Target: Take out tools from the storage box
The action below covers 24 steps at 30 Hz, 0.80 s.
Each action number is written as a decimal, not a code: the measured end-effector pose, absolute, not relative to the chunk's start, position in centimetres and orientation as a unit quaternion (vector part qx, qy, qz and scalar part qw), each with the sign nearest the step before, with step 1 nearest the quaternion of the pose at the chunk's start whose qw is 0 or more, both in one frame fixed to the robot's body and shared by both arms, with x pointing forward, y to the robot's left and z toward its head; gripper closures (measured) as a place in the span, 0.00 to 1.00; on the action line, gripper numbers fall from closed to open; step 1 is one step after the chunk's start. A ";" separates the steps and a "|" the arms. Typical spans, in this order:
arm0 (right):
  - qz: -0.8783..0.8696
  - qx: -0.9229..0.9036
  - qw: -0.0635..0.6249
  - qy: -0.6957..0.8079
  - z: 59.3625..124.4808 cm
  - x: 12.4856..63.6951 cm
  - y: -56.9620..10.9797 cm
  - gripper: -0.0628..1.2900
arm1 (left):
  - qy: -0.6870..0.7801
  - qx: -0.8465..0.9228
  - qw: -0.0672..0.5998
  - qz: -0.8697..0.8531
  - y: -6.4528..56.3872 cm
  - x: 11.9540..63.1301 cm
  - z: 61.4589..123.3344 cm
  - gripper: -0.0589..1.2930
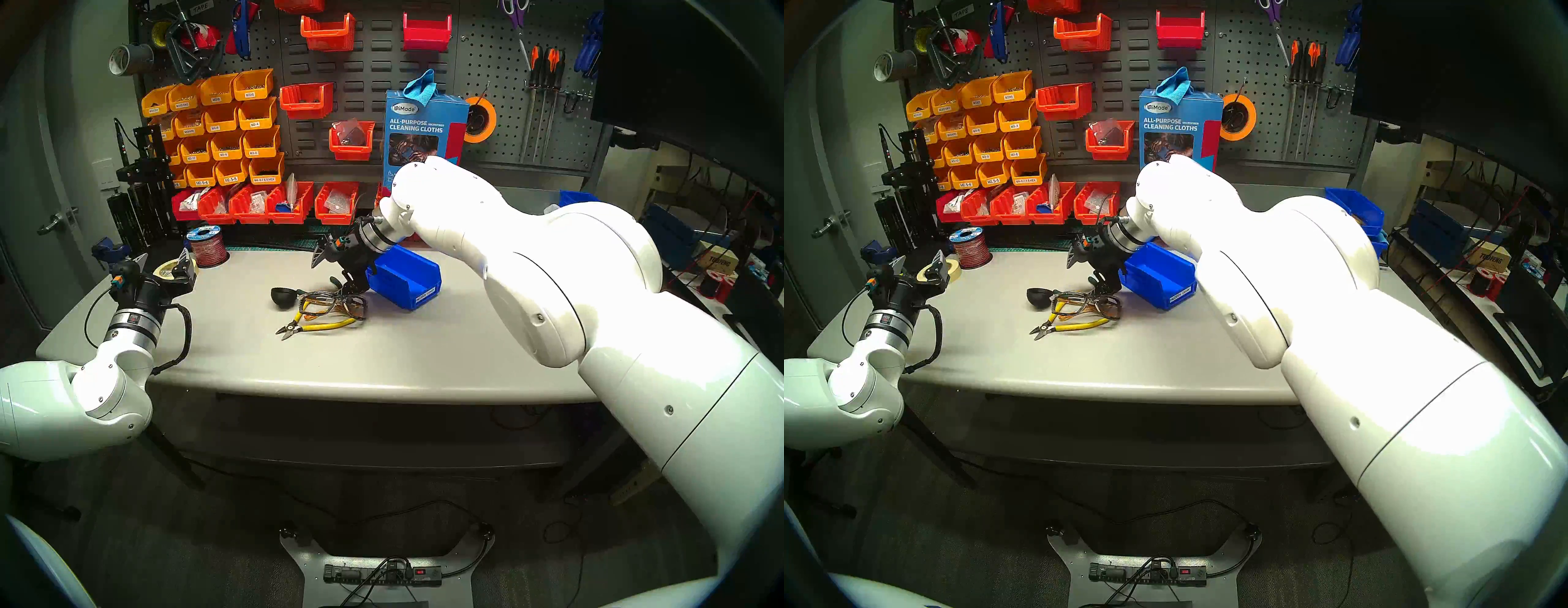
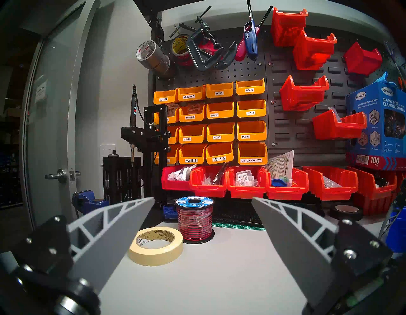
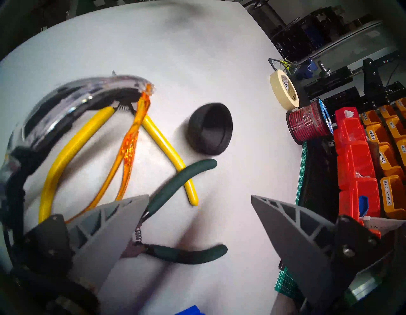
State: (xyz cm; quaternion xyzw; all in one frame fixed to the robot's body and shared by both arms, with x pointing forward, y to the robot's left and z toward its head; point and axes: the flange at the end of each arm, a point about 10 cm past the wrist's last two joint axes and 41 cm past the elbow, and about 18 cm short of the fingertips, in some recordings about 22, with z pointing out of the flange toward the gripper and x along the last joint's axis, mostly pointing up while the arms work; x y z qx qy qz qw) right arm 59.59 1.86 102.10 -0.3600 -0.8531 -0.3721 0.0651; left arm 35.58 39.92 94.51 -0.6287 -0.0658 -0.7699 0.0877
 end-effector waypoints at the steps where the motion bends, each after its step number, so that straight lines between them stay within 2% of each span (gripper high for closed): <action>1: -0.373 -0.361 0.063 -0.853 102.3 59.7 1.7 0.09 | -0.066 -0.629 0.088 -0.770 39.9 35.6 94.5 0.06; 24: -0.402 -0.385 0.057 -0.829 107.5 61.4 -3.3 0.07 | -0.066 -0.628 0.087 -0.770 39.9 35.6 94.5 0.06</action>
